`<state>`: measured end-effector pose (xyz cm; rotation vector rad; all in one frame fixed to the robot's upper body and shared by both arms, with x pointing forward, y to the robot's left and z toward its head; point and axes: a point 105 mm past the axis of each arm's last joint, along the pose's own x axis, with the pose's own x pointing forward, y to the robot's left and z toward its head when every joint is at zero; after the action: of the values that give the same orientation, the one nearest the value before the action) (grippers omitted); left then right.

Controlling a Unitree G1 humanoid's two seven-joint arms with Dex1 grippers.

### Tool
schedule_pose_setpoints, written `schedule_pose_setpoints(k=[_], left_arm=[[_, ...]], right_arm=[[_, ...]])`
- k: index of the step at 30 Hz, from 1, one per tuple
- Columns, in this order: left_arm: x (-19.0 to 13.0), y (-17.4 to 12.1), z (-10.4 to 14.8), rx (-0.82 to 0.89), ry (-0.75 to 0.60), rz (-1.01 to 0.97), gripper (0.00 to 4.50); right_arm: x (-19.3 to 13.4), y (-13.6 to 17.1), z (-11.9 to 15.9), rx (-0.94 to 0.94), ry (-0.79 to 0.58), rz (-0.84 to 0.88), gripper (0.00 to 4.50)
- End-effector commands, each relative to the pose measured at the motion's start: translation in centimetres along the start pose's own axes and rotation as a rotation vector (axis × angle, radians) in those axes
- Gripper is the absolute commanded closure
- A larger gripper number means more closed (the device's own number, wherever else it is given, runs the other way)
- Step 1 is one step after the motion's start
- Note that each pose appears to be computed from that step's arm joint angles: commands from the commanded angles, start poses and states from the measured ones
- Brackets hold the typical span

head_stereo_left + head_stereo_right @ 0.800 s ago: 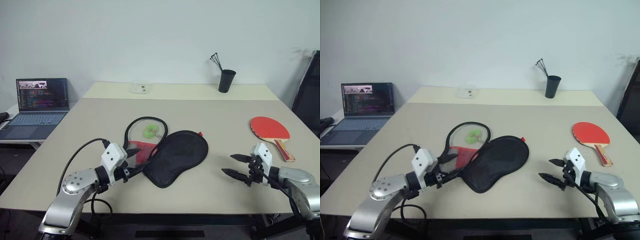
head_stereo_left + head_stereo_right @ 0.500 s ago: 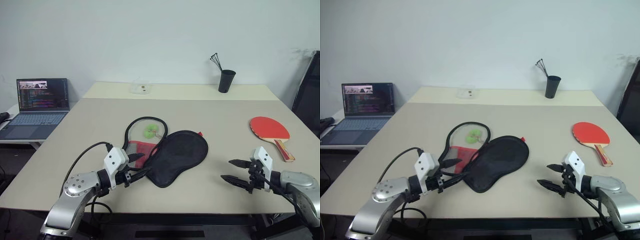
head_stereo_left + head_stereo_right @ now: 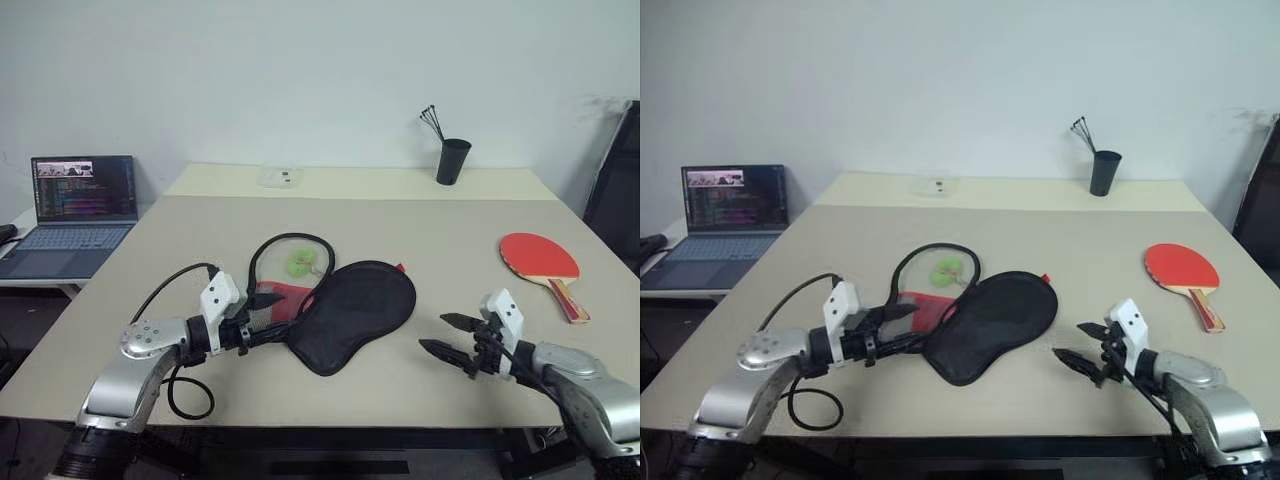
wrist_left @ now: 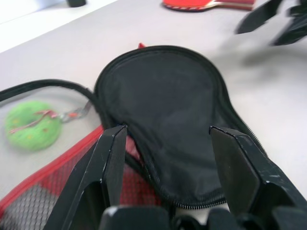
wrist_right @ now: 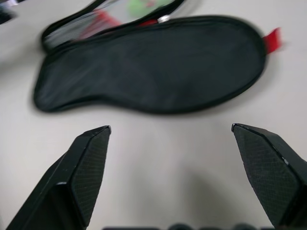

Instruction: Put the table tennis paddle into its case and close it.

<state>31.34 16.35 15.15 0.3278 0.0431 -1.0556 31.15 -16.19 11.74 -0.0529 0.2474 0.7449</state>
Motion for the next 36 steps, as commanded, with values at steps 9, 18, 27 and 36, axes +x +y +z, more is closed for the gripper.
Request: schedule_pose_setpoints(k=[9, 18, 27, 36], left_arm=[[0.2, 1.2, 2.3, 0.071, 0.004, -0.094, 1.53], [0.3, 1.0, 2.5, 0.080, 0.008, -0.100, 1.53], [0.0, 1.1, 2.4, 0.086, 0.015, -0.085, 1.53], [0.1, 1.2, 2.3, 0.087, 0.011, -0.080, 1.53]], right_arm=[[2.8, 1.4, -0.5, 0.200, 0.055, -0.019, 0.09], [6.1, 4.9, -1.1, 0.244, 0.108, 0.079, 0.09], [7.7, 6.1, -0.1, 0.375, 0.120, 0.131, 0.09], [8.8, 7.8, 0.0, 0.448, 0.140, 0.163, 0.09]])
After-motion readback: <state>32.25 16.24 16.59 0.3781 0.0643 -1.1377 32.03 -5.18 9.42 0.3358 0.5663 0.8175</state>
